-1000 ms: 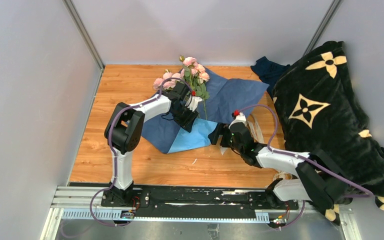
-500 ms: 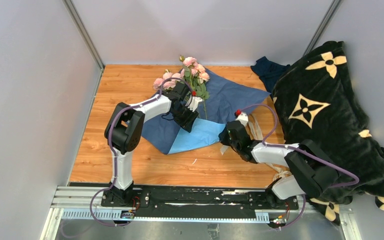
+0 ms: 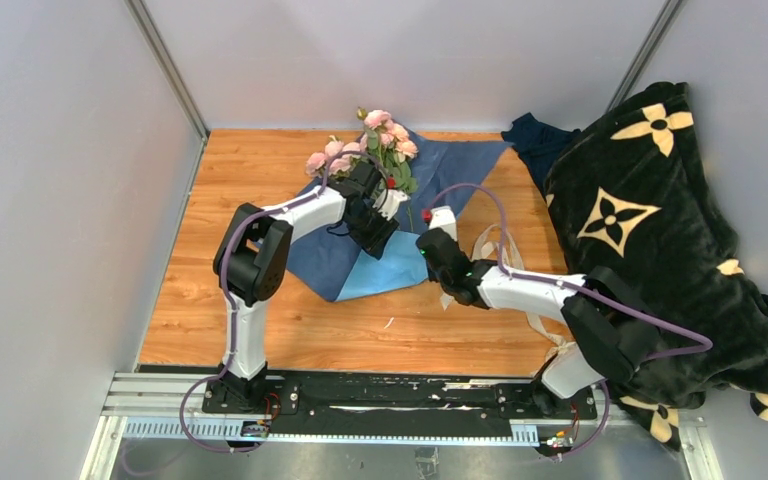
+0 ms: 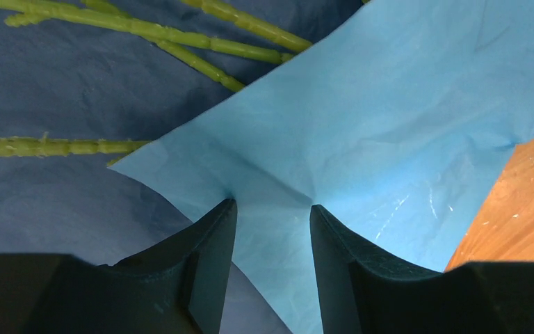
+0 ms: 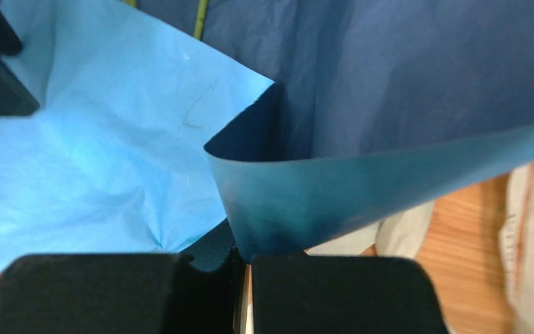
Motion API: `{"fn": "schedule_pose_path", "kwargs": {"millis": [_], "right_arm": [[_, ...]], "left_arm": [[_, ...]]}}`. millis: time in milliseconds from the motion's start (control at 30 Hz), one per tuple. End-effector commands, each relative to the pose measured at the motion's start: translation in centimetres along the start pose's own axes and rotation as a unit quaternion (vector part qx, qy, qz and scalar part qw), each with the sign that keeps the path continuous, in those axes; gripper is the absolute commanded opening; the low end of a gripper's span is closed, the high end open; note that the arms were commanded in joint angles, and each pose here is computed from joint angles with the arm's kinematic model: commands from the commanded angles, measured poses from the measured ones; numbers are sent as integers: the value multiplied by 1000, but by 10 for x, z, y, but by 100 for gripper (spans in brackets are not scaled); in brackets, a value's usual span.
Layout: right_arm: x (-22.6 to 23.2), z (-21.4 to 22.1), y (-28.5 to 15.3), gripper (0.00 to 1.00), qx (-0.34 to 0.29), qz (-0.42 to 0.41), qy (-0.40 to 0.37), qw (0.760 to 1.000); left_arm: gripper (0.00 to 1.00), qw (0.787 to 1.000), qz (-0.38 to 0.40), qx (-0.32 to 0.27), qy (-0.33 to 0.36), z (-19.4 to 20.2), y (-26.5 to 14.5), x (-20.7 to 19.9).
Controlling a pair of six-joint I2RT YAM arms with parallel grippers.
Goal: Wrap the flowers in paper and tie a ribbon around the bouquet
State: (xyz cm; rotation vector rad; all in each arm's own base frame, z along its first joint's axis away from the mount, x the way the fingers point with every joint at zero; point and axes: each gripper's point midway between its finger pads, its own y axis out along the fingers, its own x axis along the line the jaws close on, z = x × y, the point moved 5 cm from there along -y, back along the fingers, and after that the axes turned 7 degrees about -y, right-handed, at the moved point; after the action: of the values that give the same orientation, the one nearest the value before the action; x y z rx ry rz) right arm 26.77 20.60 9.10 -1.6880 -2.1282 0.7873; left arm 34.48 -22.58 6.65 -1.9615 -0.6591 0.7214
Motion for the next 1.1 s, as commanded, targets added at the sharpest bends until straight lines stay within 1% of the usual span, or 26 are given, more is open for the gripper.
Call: {"fn": "schedule_pose_path", "kwargs": {"millis": [0,100,233,333,400,467,533,567,667,767,833,900,967,1000,1033,1067], "right_arm": [[-18,10,-11,0,60,88,-227,968],[3,4,-15,0,50,100,-324,939],[44,10,-15,0,33,70,-458,886],[71,20,-8,0,32,48,-523,850],[82,25,-5,0,31,47,-556,829],[89,26,-3,0,32,53,-575,816],[91,27,-1,0,35,54,-577,814],[91,26,-2,0,34,52,-574,816],[94,27,-2,0,33,41,-567,822],[95,29,-1,0,38,39,-569,821],[95,31,1,0,40,38,-569,820],[96,32,2,0,41,38,-570,820],[96,32,2,0,42,39,-571,819],[96,32,2,0,42,38,-571,819],[96,32,2,0,42,37,-571,819],[96,32,2,0,41,36,-572,818]], "left_arm": [[50,998,-45,42,0,15,19,25],[50,998,-47,37,-4,10,18,29],[50,999,-34,32,-21,3,14,34],[52,999,-19,19,-37,-6,2,39],[54,999,-17,-8,-46,-19,-16,47],[57,998,-13,-30,-58,-27,-34,55],[64,995,-6,-61,-78,-37,-59,65],[66,992,-1,-86,-90,-44,-78,70],[73,980,23,-150,-132,-52,-126,83],[76,963,30,-199,-181,-49,-168,97],[79,943,48,-237,-229,-43,-189,101],[83,930,70,-262,-249,-37,-195,91],[97,918,105,-285,-255,-31,-191,73],[100,911,126,-292,-265,-26,-184,62],[100,905,141,-300,-266,-25,-178,53],[100,905,153,-293,-267,-19,-166,43]]}}
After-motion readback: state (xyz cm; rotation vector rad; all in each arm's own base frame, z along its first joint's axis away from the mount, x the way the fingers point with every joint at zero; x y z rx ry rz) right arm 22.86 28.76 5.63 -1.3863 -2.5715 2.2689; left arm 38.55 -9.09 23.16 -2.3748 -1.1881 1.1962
